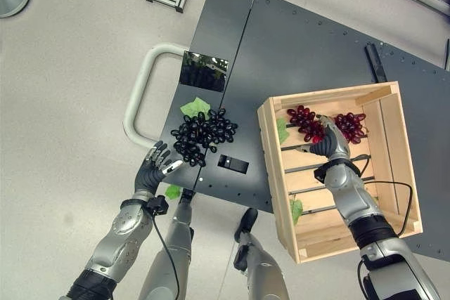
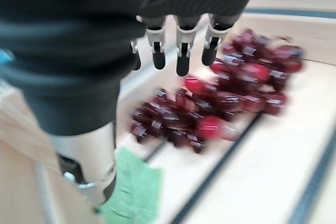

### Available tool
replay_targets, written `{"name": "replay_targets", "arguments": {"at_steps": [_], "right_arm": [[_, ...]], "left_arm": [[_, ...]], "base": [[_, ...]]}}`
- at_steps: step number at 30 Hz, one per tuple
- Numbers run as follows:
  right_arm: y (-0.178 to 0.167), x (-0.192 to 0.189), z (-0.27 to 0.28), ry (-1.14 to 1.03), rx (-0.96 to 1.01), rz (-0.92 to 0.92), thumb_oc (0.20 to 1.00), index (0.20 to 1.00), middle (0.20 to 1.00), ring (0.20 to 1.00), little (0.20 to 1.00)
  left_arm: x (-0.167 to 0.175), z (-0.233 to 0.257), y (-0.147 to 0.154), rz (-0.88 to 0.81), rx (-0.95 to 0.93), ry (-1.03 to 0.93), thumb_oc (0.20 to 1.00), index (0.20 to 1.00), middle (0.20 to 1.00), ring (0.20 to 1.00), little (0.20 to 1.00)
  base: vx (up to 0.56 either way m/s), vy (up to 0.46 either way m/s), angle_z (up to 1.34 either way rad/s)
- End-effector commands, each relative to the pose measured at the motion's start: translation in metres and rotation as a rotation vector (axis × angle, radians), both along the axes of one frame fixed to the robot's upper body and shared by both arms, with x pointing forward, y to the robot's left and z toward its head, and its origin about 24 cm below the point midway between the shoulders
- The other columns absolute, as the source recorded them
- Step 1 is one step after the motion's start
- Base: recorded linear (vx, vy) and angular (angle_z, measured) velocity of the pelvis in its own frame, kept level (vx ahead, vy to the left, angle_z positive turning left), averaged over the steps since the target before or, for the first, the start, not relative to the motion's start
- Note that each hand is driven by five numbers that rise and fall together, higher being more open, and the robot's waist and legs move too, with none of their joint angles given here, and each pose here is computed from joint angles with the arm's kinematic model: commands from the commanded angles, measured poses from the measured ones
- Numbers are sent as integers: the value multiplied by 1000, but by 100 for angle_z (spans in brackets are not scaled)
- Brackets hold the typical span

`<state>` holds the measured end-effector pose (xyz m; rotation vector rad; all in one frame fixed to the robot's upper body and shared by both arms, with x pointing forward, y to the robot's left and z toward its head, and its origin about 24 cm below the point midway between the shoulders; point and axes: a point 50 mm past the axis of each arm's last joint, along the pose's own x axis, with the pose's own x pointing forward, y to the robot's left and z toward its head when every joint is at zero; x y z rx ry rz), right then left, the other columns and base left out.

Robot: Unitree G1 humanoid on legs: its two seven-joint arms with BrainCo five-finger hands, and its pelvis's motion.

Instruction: Pick up the fruits from the basket on one side to the basket on the other side

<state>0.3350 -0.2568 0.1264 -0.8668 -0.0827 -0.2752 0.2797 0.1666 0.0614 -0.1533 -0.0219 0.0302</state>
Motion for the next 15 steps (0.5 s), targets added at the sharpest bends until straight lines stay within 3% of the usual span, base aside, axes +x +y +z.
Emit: {"name": "replay_targets", "arguments": {"at_steps": [1, 9, 15], "right_arm": [[-12, -5, 40, -138, -84, 5, 1000, 1000, 1000, 1000, 1000], [-14, -13, 57, -193, -108, 23, 1000, 1000, 1000, 1000, 1000], [-22, 8, 48, -74, -161, -38, 1000, 1000, 1000, 1000, 1000]], "left_arm": [[-7, 23, 3, 6, -6, -126, 1000, 1000, 1000, 1000, 1000], [-8, 27, 6, 1, 11, -142, 1000, 1000, 1000, 1000, 1000], [-9, 25, 2, -28, 13, -134, 1000, 1000, 1000, 1000, 1000]], "base": [[0, 0, 0], [-4, 2, 0], [-6, 1, -1]]}}
